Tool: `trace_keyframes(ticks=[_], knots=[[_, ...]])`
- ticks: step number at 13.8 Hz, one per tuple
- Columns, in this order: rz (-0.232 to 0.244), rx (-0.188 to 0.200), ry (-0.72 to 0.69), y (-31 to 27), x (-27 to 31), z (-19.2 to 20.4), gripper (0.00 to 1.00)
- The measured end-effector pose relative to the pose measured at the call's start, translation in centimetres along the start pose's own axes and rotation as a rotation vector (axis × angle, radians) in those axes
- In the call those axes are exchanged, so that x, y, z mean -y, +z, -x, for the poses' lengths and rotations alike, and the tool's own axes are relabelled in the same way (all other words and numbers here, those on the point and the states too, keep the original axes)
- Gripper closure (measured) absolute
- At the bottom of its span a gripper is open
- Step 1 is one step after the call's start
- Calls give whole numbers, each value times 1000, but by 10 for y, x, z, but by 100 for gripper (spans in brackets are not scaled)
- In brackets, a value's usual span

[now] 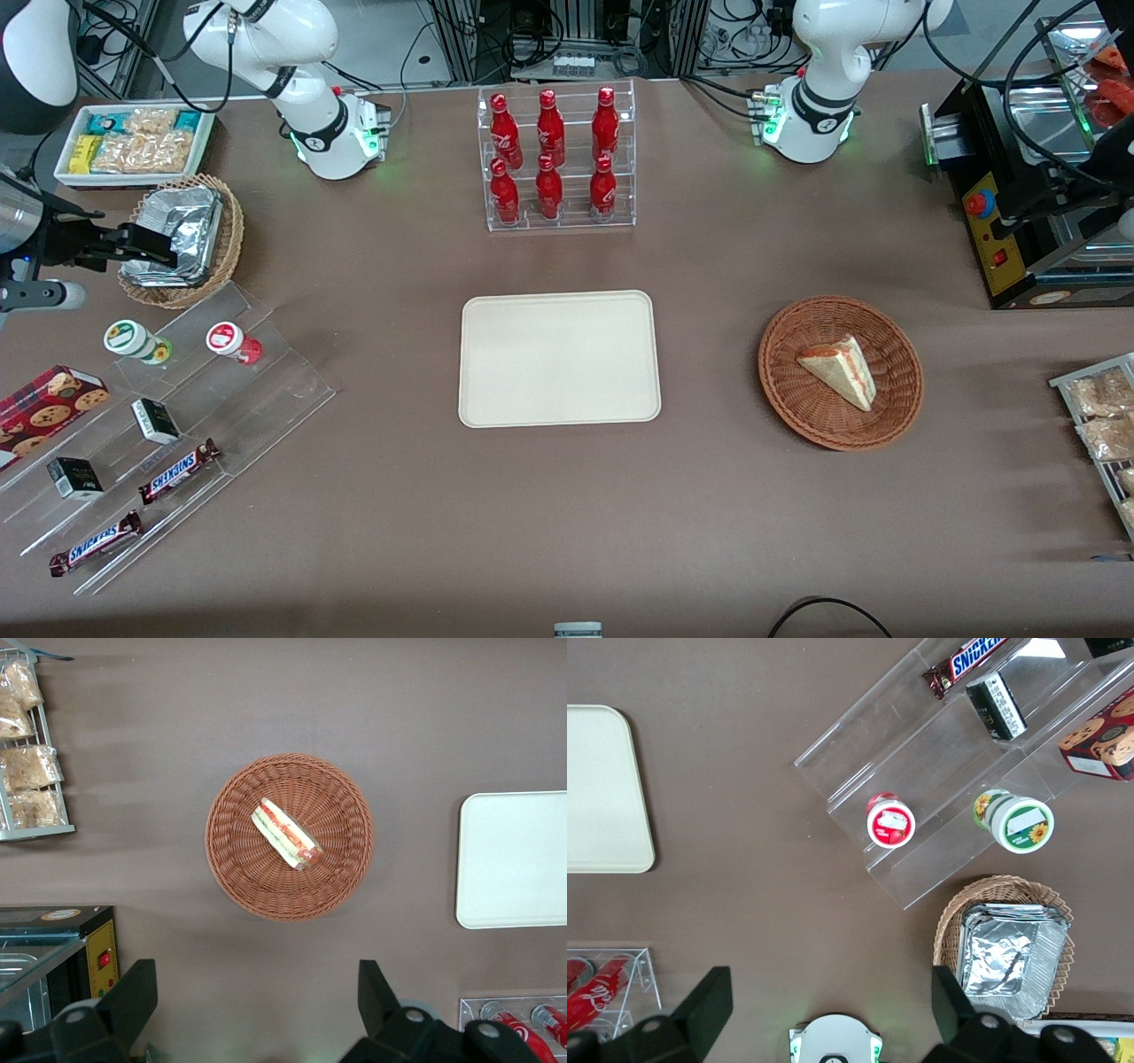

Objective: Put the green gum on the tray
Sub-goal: 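Move the right gripper down over the green-labelled gum bottle on the rack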

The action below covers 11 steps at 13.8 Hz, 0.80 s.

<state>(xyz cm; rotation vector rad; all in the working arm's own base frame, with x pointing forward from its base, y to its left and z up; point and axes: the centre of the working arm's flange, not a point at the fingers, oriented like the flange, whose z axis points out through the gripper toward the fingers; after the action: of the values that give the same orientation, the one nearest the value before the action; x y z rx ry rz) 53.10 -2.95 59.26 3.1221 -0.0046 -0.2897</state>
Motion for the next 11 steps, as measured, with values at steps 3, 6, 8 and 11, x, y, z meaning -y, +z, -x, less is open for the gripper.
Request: trace_keyframes(ticks=[3, 6, 8, 11], knots=[[0, 6, 1, 3, 0, -3, 0], [0, 9, 3, 9, -1, -8, 0], [0, 4, 3, 21, -5, -13, 0], [-1, 2, -96, 45, -15, -22, 0]])
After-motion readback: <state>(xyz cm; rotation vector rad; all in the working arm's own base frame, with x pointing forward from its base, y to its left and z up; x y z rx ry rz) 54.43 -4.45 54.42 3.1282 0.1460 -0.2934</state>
